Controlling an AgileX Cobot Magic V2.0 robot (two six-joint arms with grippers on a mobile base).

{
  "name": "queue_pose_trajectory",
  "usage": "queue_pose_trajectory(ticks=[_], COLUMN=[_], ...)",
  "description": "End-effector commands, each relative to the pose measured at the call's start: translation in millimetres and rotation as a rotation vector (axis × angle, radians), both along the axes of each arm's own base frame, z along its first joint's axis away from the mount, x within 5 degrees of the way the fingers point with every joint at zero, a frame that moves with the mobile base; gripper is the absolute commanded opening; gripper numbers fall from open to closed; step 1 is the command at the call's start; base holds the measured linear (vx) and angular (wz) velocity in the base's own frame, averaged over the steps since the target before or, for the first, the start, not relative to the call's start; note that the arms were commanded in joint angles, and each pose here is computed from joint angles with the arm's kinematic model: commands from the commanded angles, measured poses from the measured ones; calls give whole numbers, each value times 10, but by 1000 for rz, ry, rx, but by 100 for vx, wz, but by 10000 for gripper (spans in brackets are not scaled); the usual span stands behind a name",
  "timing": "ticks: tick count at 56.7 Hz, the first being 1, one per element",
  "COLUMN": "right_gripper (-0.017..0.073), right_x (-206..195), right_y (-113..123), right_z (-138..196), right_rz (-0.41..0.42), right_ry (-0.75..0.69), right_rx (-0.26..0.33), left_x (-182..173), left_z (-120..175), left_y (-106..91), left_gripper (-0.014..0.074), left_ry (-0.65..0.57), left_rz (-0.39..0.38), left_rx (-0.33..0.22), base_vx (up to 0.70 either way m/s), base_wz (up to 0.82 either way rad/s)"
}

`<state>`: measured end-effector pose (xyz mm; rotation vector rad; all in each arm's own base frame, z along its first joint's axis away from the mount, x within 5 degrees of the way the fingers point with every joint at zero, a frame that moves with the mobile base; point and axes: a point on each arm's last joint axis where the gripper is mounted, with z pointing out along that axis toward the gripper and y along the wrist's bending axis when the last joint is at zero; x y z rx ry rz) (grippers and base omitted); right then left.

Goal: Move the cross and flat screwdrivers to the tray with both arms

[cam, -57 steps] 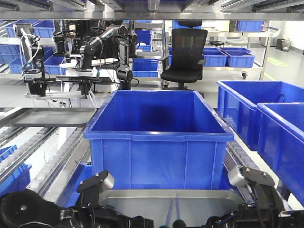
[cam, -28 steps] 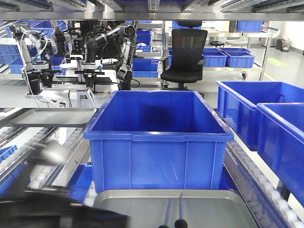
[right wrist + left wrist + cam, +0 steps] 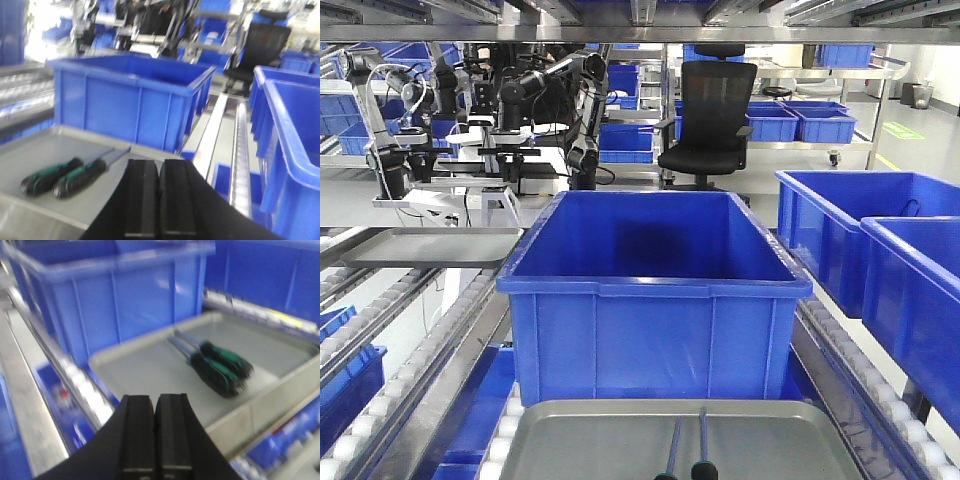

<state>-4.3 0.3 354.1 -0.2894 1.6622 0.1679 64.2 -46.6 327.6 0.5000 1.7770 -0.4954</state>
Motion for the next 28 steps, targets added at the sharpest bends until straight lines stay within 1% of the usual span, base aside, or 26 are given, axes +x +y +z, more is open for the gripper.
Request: queue_pose_trajectory(ticks=[1, 4, 10, 20, 28], right_gripper=[-8, -8, -8, -8, -8], right_x=[158, 221, 288, 314, 314], right_y=[28, 49, 77, 86, 86], right_z=[-27, -89, -171, -259, -260], right_rz=[-17, -14, -4, -3, -3], right_ry=[-95, -118, -136, -87, -86], right_rx=[20, 34, 63, 52, 52], left_x=[18, 32, 35, 35, 35], left_z=[129, 120, 115, 113, 112], left_y=[7, 4, 2, 2, 2], left_gripper=[3, 3, 3, 3, 3], left_ry=[-158, -182, -187, -185, -185], left_rz=[11, 14, 15, 15, 15], left_rx=[-67, -55, -58, -56, -56], base_vx=[0, 0, 0, 0, 0], base_wz=[0, 0, 0, 0, 0])
